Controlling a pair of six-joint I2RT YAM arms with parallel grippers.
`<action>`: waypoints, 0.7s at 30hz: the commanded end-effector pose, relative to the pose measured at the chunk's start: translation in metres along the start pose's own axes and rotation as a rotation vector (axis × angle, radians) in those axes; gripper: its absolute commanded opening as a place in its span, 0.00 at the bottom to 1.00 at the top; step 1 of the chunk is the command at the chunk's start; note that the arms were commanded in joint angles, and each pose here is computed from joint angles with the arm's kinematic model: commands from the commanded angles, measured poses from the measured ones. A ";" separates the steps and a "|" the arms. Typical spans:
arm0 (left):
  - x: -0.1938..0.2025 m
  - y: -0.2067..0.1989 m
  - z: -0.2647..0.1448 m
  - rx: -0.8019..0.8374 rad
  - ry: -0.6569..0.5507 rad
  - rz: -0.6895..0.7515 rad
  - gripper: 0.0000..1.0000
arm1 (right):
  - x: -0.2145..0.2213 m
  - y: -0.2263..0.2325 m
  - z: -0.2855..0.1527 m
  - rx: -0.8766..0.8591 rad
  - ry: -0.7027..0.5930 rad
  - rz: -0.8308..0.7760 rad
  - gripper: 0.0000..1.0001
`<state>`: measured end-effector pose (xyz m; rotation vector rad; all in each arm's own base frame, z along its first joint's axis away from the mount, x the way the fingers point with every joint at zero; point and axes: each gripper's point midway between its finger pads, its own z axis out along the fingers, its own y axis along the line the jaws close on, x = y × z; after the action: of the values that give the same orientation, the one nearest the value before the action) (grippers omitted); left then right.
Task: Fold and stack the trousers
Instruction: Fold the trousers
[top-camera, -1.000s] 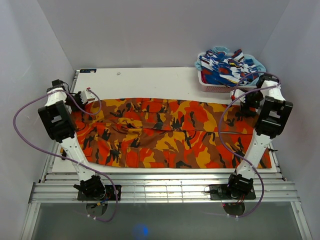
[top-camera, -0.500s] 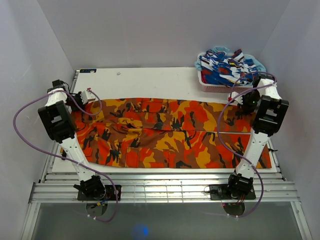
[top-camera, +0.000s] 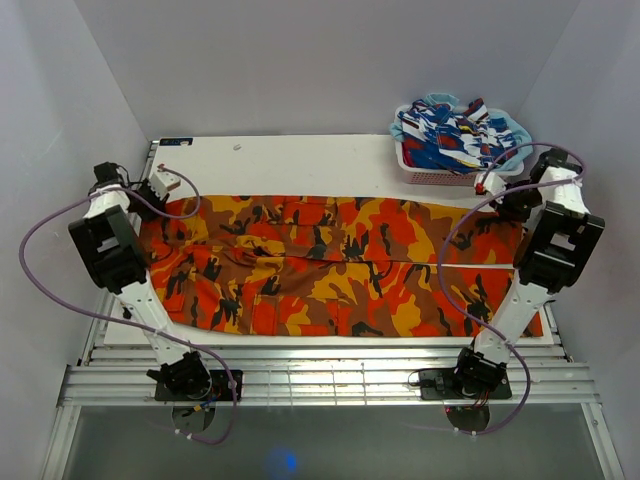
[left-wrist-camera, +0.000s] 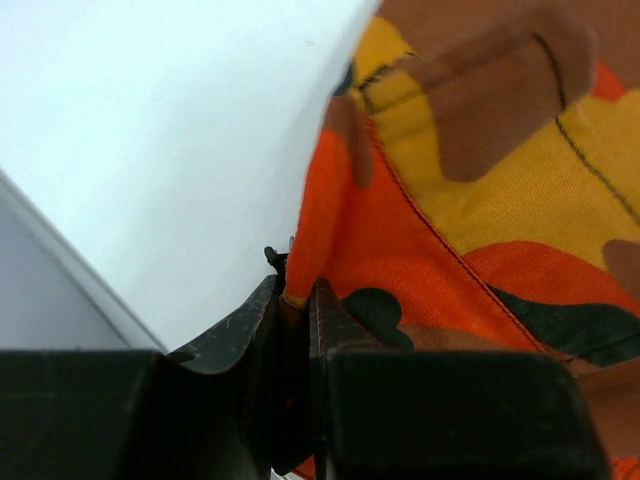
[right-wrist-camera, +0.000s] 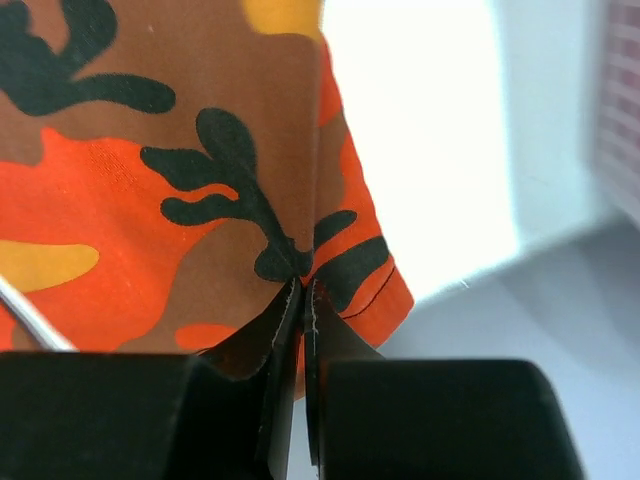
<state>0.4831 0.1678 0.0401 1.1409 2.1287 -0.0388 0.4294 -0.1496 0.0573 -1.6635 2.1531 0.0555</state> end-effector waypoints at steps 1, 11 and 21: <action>-0.057 0.057 -0.065 -0.252 -0.187 -0.047 0.00 | -0.012 -0.037 -0.042 0.217 -0.067 0.014 0.08; -0.090 0.047 -0.148 -0.484 -0.431 -0.046 0.00 | -0.019 -0.032 -0.100 0.451 -0.169 -0.008 0.08; -0.056 -0.042 -0.214 -0.550 -0.479 -0.033 0.00 | -0.004 0.055 -0.139 0.578 -0.240 -0.057 0.08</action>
<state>0.3721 0.1721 0.1857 0.6342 1.7103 0.1417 0.3505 -0.1658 0.1496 -1.2635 1.8540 -0.2228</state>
